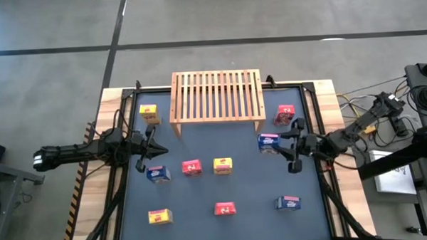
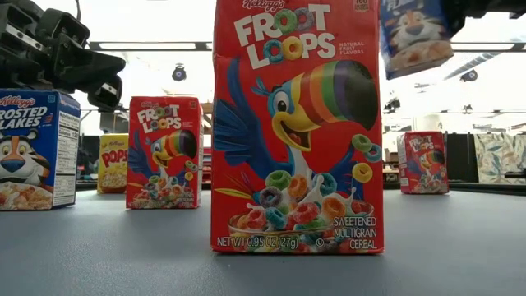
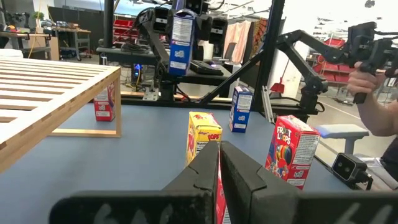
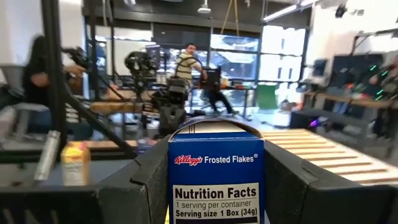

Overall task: Stack cereal on shelf
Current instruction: Put the top right blue cereal box on the shelf, then put the left blue cereal box on the shelf aligned with the other blue cereal box

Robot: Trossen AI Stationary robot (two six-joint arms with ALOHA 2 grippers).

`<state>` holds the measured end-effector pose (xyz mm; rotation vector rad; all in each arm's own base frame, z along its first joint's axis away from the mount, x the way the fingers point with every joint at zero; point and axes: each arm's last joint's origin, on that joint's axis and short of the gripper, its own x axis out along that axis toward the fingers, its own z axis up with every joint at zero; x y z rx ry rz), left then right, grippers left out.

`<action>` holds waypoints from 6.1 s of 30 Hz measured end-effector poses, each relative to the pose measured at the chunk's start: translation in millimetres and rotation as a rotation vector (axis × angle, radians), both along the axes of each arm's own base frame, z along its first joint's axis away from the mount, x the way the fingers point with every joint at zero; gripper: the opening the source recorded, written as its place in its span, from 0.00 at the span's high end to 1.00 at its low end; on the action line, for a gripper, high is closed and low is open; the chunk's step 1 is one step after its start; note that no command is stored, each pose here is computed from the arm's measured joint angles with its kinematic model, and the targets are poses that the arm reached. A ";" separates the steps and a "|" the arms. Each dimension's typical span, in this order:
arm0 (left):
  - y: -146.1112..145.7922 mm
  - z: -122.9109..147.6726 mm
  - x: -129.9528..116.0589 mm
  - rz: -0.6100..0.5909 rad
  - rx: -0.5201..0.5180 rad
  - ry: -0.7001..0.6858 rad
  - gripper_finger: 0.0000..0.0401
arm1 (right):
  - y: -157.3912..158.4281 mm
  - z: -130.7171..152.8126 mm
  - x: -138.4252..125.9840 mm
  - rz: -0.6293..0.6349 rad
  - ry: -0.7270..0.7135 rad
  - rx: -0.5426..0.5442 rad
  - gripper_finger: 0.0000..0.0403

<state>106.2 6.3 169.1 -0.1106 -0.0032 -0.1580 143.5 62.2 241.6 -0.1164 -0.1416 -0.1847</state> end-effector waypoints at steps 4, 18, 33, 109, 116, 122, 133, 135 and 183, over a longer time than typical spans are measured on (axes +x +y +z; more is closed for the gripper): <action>0.0 0.1 0.0 0.000 0.000 0.000 1.00 | -4.9 0.6 11.0 0.014 -0.038 -0.047 0.54; 0.0 0.1 0.0 0.000 0.000 0.000 1.00 | -37.3 16.5 66.9 0.153 -0.012 -0.095 0.54; 0.0 0.0 0.1 0.000 0.000 0.001 1.00 | -128.2 27.8 108.1 0.195 -0.059 -0.118 0.55; 0.0 -0.2 0.2 0.000 0.000 0.003 1.00 | -322.5 46.0 44.8 0.202 -0.087 0.077 0.32; 0.0 -0.2 0.2 0.000 0.000 0.003 1.00 | -298.5 74.2 30.7 0.198 -0.040 0.041 0.29; 0.0 -0.2 0.2 0.000 0.000 0.003 1.00 | -257.6 87.6 17.6 0.221 -0.045 -0.022 0.30; 0.0 -0.1 0.2 0.000 0.000 0.003 1.00 | -181.9 41.4 10.9 0.232 -0.072 0.022 0.32; 0.0 -0.2 0.2 0.000 0.000 0.003 1.00 | -173.3 35.3 5.8 0.234 -0.078 0.025 0.32; 0.0 -0.3 0.2 0.000 0.000 0.003 1.00 | -148.4 -17.6 45.4 0.320 0.106 0.026 0.39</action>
